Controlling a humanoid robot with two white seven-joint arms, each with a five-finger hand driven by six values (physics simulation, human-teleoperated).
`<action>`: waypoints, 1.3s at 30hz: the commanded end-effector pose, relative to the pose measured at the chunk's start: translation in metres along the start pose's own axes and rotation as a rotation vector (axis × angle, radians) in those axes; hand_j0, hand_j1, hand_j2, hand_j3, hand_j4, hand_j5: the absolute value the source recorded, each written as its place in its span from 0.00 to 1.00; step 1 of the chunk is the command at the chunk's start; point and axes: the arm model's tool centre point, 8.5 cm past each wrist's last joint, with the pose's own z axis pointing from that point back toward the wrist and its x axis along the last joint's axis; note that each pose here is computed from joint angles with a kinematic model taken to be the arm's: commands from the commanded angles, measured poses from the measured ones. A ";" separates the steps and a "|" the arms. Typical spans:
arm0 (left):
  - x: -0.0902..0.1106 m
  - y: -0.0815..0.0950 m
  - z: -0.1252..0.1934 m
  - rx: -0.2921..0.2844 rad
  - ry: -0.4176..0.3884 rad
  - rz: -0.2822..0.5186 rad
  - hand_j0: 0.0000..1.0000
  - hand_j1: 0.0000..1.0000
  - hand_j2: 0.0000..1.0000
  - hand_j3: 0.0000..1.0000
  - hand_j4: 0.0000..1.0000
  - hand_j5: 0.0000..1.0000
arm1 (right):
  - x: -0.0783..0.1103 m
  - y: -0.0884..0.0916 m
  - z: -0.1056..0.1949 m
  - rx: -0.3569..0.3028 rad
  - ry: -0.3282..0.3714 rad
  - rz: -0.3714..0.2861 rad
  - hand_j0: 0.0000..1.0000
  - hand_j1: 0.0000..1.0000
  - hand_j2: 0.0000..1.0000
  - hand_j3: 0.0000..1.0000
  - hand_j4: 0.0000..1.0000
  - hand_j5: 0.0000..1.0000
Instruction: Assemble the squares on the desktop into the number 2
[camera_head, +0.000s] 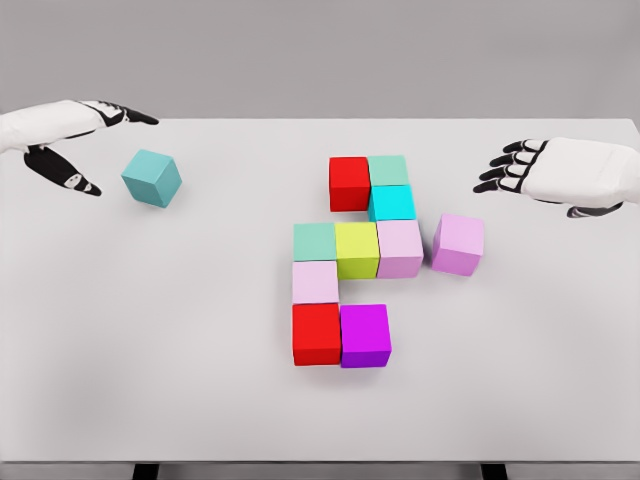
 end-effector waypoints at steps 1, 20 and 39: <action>-0.005 -0.003 0.001 -0.008 0.022 0.002 1.00 1.00 1.00 1.00 1.00 1.00 | 0.000 -0.001 0.000 -0.008 -0.001 -0.007 1.00 1.00 1.00 1.00 1.00 1.00; -0.035 -0.044 -0.065 -0.109 0.110 0.109 1.00 1.00 1.00 1.00 1.00 1.00 | -0.001 0.084 -0.064 -0.156 -0.206 -0.733 1.00 1.00 1.00 1.00 1.00 1.00; -0.040 -0.042 -0.077 -0.136 0.150 0.096 1.00 1.00 1.00 1.00 1.00 1.00 | -0.016 0.113 -0.080 -0.138 -0.140 -0.839 1.00 1.00 1.00 1.00 1.00 1.00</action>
